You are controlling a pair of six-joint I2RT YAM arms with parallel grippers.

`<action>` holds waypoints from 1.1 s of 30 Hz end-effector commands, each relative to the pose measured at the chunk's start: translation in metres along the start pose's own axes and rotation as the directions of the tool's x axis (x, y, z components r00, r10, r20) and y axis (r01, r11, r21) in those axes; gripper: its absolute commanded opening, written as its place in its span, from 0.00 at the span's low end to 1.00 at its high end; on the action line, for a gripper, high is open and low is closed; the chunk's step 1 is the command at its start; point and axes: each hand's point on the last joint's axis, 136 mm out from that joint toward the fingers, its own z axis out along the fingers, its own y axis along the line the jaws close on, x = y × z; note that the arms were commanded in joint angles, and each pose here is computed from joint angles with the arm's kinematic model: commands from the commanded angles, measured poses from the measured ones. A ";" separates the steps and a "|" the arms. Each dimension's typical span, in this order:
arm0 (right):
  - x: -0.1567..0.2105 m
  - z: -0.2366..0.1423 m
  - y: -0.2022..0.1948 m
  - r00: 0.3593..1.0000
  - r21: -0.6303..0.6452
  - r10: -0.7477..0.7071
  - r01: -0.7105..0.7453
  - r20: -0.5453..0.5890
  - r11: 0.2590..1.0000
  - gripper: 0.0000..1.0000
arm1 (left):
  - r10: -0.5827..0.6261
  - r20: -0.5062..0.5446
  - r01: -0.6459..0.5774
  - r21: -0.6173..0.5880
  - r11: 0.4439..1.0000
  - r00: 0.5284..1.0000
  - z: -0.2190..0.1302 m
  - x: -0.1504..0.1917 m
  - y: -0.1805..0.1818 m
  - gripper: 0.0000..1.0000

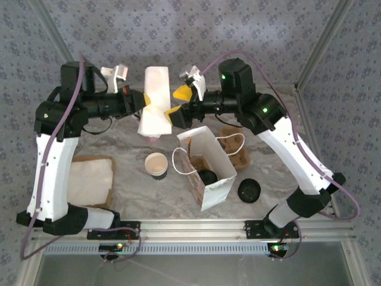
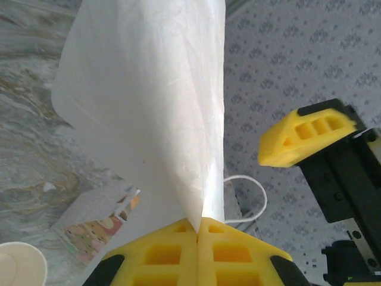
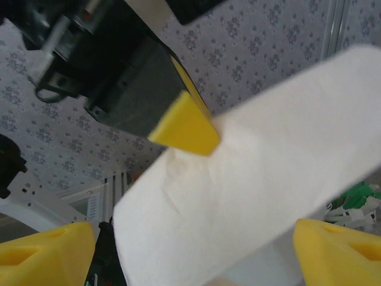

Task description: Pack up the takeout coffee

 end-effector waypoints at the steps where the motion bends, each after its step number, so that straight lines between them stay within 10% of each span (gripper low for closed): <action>1: -0.012 -0.008 0.008 0.995 -0.014 -0.089 0.089 0.046 0.996 0.87 | 0.036 -0.041 -0.035 0.035 0.999 0.999 0.002 0.008 -0.015 0.00; 18: 0.024 0.008 0.016 0.993 -0.117 -0.078 0.068 -0.085 0.991 0.70 | 0.142 -0.060 -0.117 0.306 0.945 0.988 0.000 0.013 -0.084 0.00; 27: 0.017 0.003 0.027 0.996 -0.142 -0.069 0.060 -0.062 0.988 0.28 | 0.139 -0.054 -0.114 0.326 0.939 0.989 0.009 0.007 -0.084 0.00; 33: 0.019 -0.007 0.019 0.996 -0.015 -0.026 0.025 -0.091 1.000 0.00 | 0.153 0.023 -0.154 0.245 0.957 0.988 0.008 -0.003 -0.074 0.73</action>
